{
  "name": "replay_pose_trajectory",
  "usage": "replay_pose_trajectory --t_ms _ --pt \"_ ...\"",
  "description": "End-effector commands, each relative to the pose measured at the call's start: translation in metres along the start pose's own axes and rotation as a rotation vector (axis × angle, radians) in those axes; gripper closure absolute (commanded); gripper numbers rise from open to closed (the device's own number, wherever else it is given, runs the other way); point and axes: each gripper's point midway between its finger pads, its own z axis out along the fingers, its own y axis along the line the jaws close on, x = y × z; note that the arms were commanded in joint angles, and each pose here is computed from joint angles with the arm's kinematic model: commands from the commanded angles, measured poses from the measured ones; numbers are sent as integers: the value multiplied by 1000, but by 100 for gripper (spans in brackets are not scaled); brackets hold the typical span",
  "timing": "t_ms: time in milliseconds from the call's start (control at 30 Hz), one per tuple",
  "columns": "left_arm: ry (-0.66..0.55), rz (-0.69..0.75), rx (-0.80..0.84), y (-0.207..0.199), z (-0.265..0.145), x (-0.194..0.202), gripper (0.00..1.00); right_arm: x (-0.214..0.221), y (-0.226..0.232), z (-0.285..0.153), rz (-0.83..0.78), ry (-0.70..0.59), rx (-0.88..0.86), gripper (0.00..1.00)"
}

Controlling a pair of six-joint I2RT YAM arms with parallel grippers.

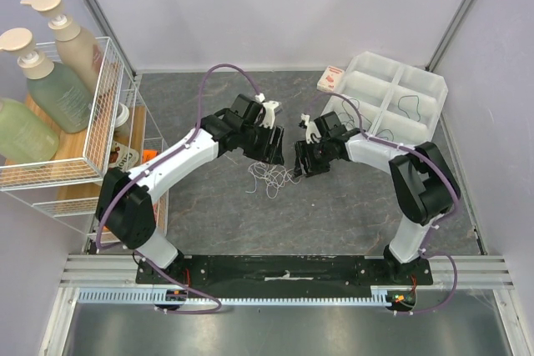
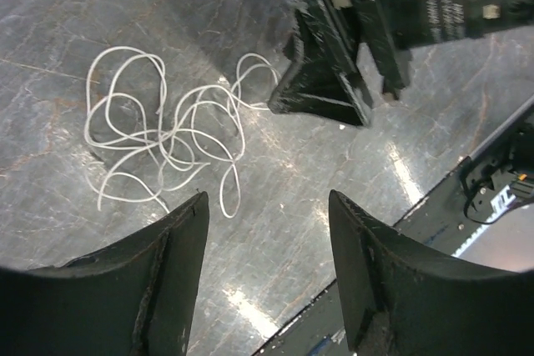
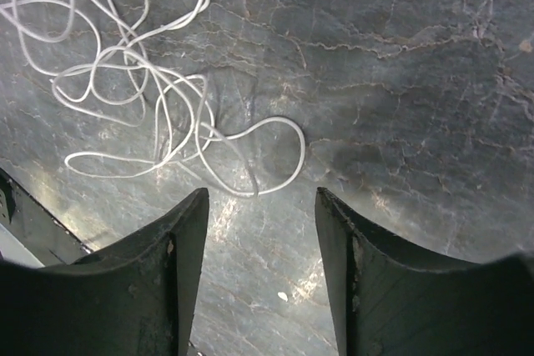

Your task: Untangle the cables

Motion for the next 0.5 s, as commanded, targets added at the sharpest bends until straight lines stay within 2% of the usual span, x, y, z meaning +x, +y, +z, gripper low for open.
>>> replay_pose_trajectory --t_ms 0,133,233,267,333,467 --pt "-66 -35 88 -22 -19 -11 36 -20 10 10 -43 -43 -38 41" --pt "-120 -30 99 -27 -33 -14 38 -27 19 15 -46 -64 -46 55" --pt "-169 -37 104 -29 -43 -16 38 -30 25 10 -42 -80 -46 75" --pt "-192 -34 113 -30 -45 -16 38 -33 26 4 -42 -100 -37 85" --pt "-258 -12 143 -36 -52 -23 38 -46 39 -22 -65 -175 -32 99" --pt "-463 76 244 -56 -83 -43 34 -75 77 -90 -147 -366 -75 100"
